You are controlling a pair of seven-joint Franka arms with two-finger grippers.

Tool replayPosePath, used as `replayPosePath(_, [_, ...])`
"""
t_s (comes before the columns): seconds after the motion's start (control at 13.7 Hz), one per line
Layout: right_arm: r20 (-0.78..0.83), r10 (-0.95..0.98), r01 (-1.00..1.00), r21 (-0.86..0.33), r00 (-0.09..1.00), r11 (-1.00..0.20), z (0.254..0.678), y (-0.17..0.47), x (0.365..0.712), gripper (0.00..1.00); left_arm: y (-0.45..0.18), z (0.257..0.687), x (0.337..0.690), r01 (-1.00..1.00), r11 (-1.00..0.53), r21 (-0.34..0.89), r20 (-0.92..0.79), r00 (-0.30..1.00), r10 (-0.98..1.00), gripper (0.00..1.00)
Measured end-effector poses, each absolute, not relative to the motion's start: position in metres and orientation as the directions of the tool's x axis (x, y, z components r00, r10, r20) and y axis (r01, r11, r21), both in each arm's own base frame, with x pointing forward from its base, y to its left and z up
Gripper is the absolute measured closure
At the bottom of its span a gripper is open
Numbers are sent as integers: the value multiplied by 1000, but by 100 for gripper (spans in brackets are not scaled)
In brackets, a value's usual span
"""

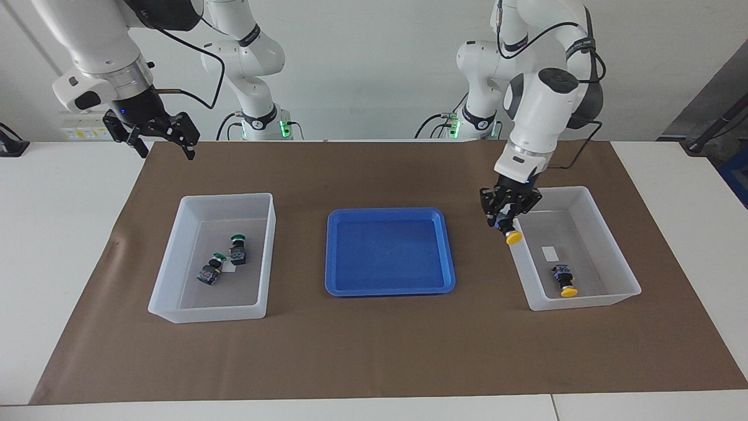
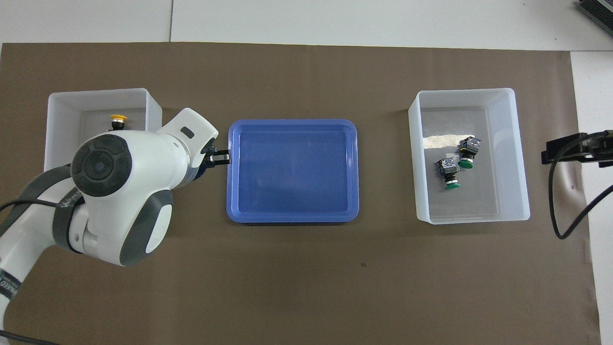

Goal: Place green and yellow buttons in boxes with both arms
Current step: 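Carry the yellow button into the left box and open the left gripper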

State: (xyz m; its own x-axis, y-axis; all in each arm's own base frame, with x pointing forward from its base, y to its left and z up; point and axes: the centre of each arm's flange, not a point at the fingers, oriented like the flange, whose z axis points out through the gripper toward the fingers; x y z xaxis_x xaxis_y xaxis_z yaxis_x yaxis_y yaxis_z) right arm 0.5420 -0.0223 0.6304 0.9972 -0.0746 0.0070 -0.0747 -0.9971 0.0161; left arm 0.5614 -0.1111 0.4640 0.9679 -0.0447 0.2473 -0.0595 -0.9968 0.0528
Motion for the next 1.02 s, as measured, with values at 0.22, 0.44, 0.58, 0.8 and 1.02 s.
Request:
replayPosePath(0.22, [11, -73, -73, 15, 997, -997, 633, -21, 541, 0, -48, 449, 569, -77, -997, 19, 228, 971, -71, 59])
replayPosePath(0.44, [11, -72, -72, 15, 997, -997, 633, -21, 541, 0, -12, 424, 566, -71, -997, 5, 208, 976, -68, 59])
replayPosePath(0.58, [10, -71, -72, 15, 997, -997, 632, -21, 541, 0, -1, 411, 566, -64, -998, 3, 194, 979, -63, 59])
replayPosePath(0.8, [10, -71, -72, 15, 997, -997, 632, -21, 540, 0, 5, 383, 570, -102, -995, -5, 156, 983, -101, 59])
replayPosePath(1.02, [10, -71, -72, 15, 997, -997, 632, -21, 540, 0, 19, 347, 573, -155, -988, -10, 104, 982, -155, 59])
